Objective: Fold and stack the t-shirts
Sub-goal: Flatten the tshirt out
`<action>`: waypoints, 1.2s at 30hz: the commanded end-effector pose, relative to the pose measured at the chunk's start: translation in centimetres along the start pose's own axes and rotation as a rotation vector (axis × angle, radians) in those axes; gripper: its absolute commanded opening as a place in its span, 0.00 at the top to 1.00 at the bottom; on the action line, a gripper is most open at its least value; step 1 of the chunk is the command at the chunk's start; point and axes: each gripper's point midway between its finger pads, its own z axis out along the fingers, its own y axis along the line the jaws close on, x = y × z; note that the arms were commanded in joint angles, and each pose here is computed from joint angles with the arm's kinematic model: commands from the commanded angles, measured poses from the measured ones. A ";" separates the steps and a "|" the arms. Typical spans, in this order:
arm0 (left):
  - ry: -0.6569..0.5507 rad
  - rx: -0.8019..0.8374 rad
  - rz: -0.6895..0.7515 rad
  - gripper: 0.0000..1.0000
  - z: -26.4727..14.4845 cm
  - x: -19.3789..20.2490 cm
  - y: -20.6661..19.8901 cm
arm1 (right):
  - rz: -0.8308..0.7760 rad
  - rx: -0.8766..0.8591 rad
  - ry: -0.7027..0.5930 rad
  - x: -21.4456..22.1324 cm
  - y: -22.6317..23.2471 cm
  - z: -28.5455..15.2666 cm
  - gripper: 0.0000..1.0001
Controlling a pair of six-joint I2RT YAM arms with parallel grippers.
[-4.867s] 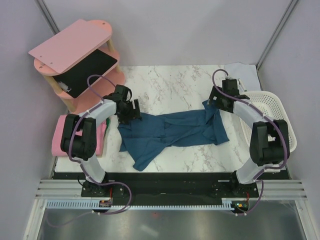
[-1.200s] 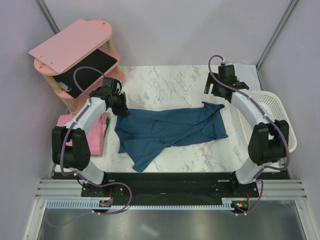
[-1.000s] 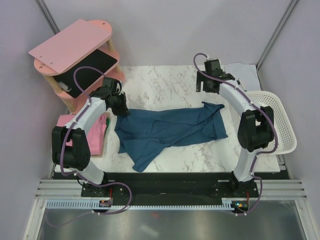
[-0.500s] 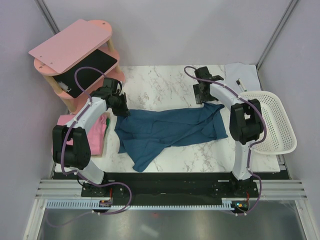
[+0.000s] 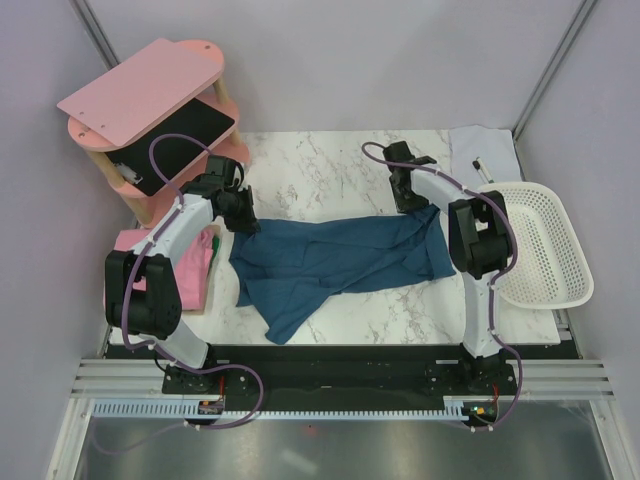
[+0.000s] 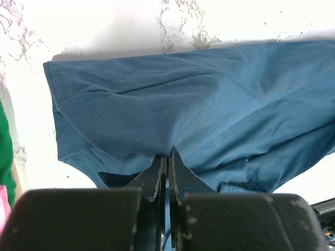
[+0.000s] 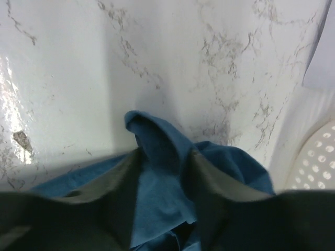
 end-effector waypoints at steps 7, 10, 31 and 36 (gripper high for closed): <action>-0.019 -0.007 0.039 0.98 -0.5 -0.5 0.3 | 0.117 0.052 -0.185 -4.6 -1.6 -2.5 1.00; -0.054 -0.011 0.049 0.98 -1.4 -1.4 0.2 | 0.150 0.050 -0.251 -5.4 -2.7 -5.0 1.00; -0.565 0.039 0.155 0.98 -25.8 -8.7 -5.1 | 0.486 -0.112 -0.933 -5.4 -13.7 -33.2 1.00; -0.689 0.062 0.189 0.98 -33.7 -6.1 -5.9 | 0.506 -0.210 -1.102 -2.3 -15.6 -40.2 1.00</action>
